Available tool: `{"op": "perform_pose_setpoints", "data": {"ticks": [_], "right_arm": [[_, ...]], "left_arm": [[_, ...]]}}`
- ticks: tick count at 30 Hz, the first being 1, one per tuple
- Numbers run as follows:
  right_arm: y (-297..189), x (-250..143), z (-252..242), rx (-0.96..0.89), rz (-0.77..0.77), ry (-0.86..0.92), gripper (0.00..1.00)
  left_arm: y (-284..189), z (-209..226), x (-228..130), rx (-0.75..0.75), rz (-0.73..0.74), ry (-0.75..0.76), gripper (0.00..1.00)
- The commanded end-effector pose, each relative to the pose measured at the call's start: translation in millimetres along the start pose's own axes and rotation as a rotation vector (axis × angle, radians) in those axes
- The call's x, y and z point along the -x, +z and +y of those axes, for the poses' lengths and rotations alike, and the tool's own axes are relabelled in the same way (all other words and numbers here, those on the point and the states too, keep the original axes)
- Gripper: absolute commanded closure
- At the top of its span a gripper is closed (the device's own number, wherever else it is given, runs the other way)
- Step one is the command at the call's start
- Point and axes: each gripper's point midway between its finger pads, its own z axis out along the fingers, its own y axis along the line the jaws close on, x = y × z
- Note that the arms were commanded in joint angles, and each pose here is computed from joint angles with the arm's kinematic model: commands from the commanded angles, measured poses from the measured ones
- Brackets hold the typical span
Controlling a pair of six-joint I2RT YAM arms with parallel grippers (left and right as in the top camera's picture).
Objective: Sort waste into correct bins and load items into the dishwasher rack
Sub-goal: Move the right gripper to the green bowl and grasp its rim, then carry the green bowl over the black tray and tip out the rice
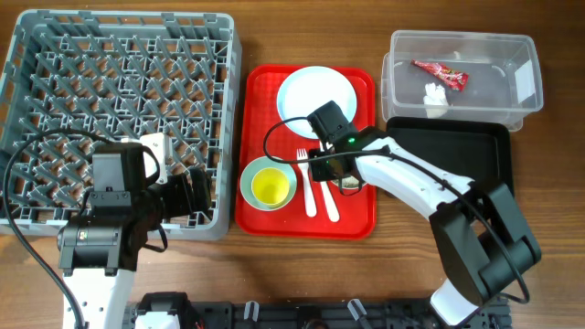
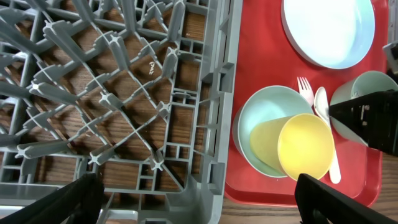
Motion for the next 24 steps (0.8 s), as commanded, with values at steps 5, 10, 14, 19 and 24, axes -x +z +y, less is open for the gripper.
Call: {"op": "perform_pose_setpoints", "data": {"ticks": [5, 10, 14, 19, 24], "right_arm": [[5.8, -12.1, -5.5, -0.027, 0.048, 0.032, 0.96], [-23.7, -1.1, -1.7, -0.020, 0.028, 0.030, 0.96], [-62.4, 18.4, 1.1, 0.009, -0.051, 0.038, 0.96], [-113.3, 38.5, -17.6, 0.042, -0.177, 0.112, 0.96], [-132.5, 39.2, -52.8, 0.060, -0.181, 0.225, 0.96]], "left_arm": [[-4.4, -1.9, 6.2, -0.005, -0.019, 0.014, 0.00], [-4.4, -1.8, 6.3, -0.004, -0.020, 0.014, 0.00], [-4.4, -1.8, 6.3, -0.004, -0.020, 0.014, 0.00], [-4.4, -1.8, 6.4, -0.004, -0.020, 0.014, 0.00], [-4.4, -1.8, 6.4, -0.004, -0.020, 0.014, 0.00]]}}
